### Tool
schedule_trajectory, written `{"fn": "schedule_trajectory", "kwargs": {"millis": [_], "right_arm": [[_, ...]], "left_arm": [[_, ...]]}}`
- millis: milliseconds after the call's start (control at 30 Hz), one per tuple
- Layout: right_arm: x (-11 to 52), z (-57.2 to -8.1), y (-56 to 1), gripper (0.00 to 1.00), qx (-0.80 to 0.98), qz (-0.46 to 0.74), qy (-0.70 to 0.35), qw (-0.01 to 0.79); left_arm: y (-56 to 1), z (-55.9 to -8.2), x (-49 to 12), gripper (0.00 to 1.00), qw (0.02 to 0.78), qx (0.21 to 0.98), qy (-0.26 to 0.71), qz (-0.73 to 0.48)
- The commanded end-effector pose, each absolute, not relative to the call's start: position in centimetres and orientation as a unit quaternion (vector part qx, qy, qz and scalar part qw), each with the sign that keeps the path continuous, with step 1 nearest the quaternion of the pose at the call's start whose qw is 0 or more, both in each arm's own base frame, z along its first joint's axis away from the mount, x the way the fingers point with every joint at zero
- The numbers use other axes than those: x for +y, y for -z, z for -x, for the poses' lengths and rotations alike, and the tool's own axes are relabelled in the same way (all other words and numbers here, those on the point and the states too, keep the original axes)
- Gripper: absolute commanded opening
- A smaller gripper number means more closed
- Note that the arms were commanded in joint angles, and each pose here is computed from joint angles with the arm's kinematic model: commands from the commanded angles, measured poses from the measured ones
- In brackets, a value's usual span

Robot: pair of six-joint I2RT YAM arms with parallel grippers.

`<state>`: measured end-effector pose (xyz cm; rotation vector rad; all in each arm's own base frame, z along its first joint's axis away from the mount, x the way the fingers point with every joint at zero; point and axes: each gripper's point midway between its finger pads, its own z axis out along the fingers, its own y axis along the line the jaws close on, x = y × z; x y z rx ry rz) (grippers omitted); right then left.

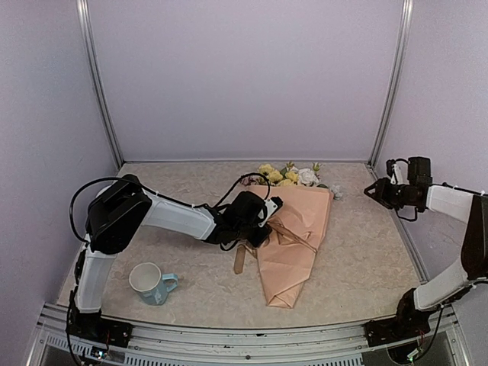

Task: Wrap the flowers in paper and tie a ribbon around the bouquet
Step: Cross the ribbon over the folded bouquet.

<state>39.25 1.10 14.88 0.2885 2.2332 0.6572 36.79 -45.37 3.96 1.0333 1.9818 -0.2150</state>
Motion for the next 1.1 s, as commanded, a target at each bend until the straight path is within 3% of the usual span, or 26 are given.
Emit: {"fn": "schedule_trajectory", "kwargs": {"millis": [0, 167, 333, 567, 833, 1000, 1067], "right_arm": [[12.4, -38.9, -17.1, 0.37, 0.873, 0.070, -0.271, 0.399], [20.0, -37.0, -12.0, 0.30, 0.884, 0.151, -0.317, 0.308], [23.4, -35.6, -8.1, 0.26, 0.893, 0.185, -0.331, 0.241], [22.7, -36.1, -11.9, 0.25, 0.881, 0.190, -0.309, 0.304], [22.5, -35.4, -13.0, 0.27, 0.881, 0.212, -0.271, 0.323], [27.9, -30.9, -15.4, 0.33, 0.796, 0.308, -0.403, 0.330], [28.4, -30.7, -14.1, 0.34, 0.802, 0.295, -0.410, 0.320]], "left_arm": [[-7.1, -36.5, -46.4, 0.00, 0.465, 0.774, 0.104, -0.416], [-9.8, -36.2, -47.4, 0.00, 0.494, 0.753, 0.133, -0.414], [-10.3, -36.7, -48.3, 0.00, 0.498, 0.751, 0.139, -0.411], [-8.3, -37.2, -48.9, 0.00, 0.479, 0.766, 0.147, -0.402], [-7.1, -37.3, -49.8, 0.00, 0.472, 0.770, 0.152, -0.401], [-6.9, -37.3, -49.7, 0.00, 0.470, 0.771, 0.153, -0.401], [-6.8, -37.2, -49.7, 0.00, 0.468, 0.772, 0.154, -0.401]]}}
